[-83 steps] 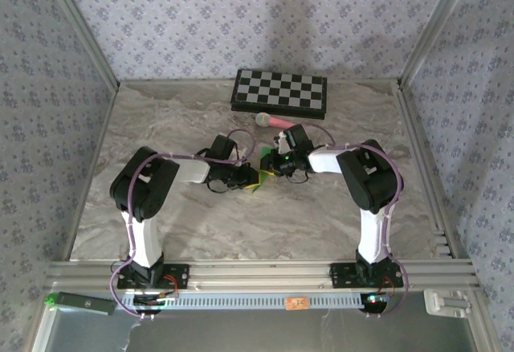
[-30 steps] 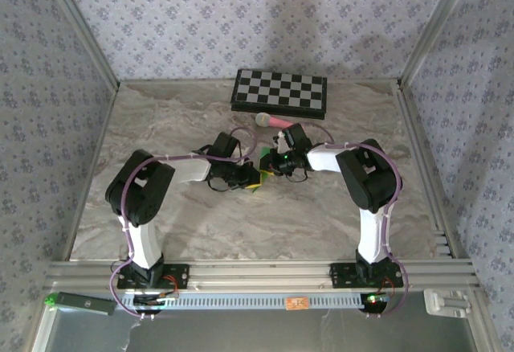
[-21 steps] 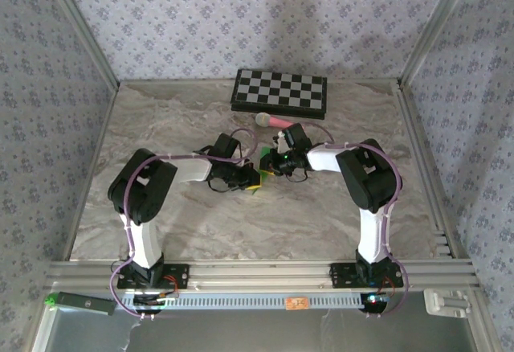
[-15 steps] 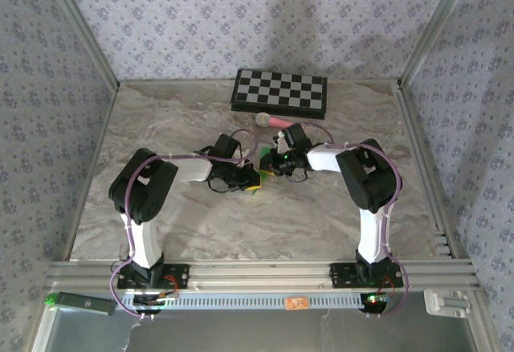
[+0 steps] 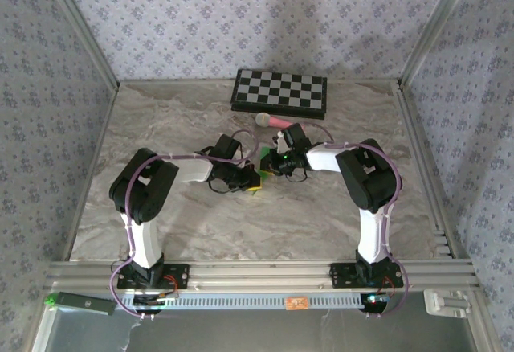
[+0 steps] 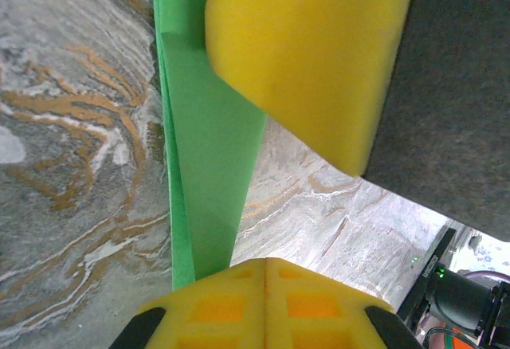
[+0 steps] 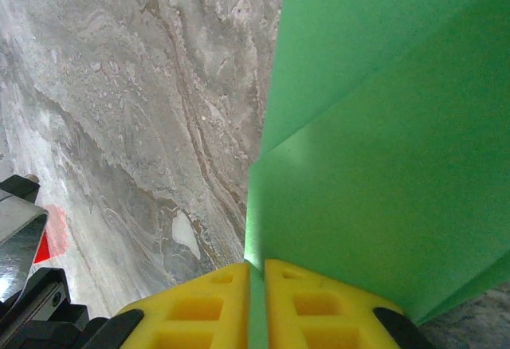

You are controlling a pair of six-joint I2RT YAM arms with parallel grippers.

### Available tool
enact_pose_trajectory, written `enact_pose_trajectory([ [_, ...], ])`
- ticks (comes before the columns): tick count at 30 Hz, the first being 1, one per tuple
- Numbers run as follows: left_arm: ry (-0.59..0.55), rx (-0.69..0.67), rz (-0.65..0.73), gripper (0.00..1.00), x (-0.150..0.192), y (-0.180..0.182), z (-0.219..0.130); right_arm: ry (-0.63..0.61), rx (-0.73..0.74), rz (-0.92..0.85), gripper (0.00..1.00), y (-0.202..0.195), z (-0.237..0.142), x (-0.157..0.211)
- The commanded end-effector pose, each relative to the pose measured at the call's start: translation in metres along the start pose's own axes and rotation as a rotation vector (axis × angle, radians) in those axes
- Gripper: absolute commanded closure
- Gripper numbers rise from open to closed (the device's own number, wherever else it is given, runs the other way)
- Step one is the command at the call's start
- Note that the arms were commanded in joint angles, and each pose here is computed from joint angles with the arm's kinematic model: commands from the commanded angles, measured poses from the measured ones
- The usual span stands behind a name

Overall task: Fold a paper plane with a square sheet of paper (pick it up from the middle)
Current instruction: Fold the wing for the fifth time at the center of the table.

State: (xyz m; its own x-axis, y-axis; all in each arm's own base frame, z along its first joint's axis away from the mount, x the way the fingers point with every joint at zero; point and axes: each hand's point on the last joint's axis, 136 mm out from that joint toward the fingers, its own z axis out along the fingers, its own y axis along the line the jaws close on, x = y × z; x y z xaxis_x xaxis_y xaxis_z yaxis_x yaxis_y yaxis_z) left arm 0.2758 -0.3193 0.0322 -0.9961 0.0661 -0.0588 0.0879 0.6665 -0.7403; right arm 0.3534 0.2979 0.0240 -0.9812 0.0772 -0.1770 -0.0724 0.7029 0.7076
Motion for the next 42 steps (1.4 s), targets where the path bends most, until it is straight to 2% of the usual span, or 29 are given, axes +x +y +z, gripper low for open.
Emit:
enact_pose_trajectory([
  [1, 0.036, -0.021, -0.001, 0.94, 0.01, 0.007, 0.006, 0.052, 0.122, 0.039, 0.86, -0.034, 0.011, 0.019],
  [30, 0.043, -0.077, -0.019, 0.97, 0.021, 0.022, 0.003, 0.055, 0.163, 0.025, 0.88, -0.036, 0.011, 0.019],
  [42, 0.114, -0.137, -0.042, 0.97, 0.053, 0.035, -0.004, 0.07, 0.205, 0.027, 0.89, -0.042, 0.012, 0.021],
])
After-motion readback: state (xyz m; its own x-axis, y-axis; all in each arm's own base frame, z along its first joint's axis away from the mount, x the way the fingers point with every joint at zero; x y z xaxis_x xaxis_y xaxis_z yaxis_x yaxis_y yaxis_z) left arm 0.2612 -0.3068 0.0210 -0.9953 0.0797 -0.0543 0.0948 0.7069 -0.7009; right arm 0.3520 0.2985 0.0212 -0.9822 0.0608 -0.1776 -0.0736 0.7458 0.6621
